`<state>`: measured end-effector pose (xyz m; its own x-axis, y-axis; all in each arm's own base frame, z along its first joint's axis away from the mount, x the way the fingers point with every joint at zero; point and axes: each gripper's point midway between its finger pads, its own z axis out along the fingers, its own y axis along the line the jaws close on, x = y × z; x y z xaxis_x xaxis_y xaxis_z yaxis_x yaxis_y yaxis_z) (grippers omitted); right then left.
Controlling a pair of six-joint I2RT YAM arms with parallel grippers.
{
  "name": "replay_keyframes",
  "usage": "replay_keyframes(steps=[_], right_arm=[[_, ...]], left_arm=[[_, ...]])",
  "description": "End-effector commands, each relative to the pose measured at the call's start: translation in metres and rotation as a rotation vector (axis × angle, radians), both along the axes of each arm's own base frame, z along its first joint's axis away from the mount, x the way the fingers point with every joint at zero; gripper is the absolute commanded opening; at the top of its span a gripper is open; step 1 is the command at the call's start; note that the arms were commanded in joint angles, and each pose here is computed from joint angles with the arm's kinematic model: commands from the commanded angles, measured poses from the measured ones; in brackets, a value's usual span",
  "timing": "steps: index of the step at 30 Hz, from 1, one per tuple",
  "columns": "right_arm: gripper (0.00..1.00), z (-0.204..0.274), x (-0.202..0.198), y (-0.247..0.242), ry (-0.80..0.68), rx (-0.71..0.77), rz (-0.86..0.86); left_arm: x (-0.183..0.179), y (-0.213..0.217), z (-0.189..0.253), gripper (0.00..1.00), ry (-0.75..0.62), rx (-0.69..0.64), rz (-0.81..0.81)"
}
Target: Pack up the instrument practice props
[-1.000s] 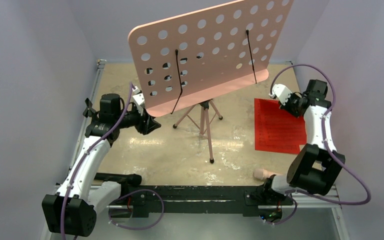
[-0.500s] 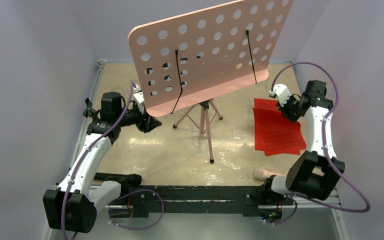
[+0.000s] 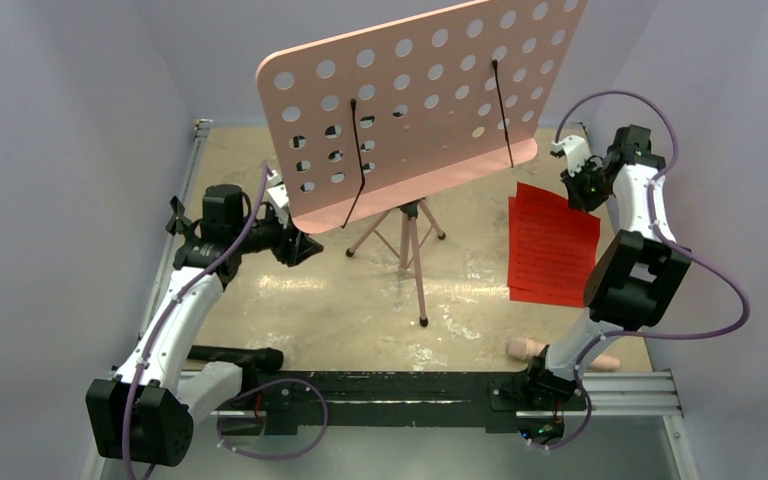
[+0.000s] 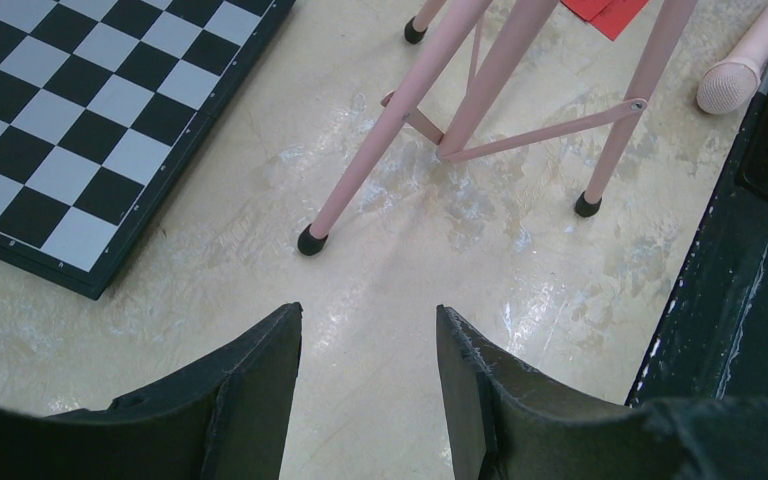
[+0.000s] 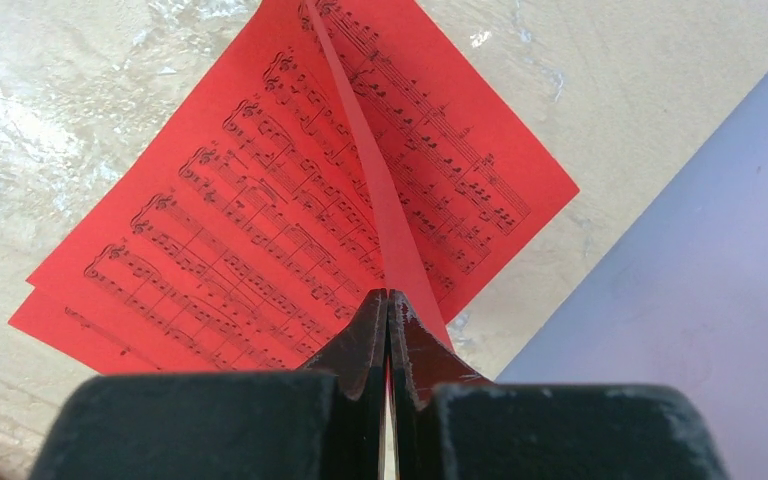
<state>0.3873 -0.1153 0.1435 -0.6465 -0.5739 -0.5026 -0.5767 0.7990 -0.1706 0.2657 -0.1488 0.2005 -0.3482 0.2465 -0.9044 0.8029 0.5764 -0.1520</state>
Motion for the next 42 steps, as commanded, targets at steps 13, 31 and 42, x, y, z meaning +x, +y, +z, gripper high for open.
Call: replay_keyframes(steps=[13,31,42], right_arm=[[0.24,-0.018,-0.002,-0.002,0.010,-0.057,0.056],[0.99,0.101,0.001,0.022,-0.314,0.074,-0.079],[0.99,0.140,-0.045,0.082,-0.360,0.348,-0.084]], left_arm=[[0.011,-0.003,0.017,0.57,-0.062,0.012,-0.031],[0.002,-0.002,-0.010,0.61,-0.119,0.085,-0.133],[-0.007,-0.001,-0.014,0.78,-0.150,0.088,-0.144]])
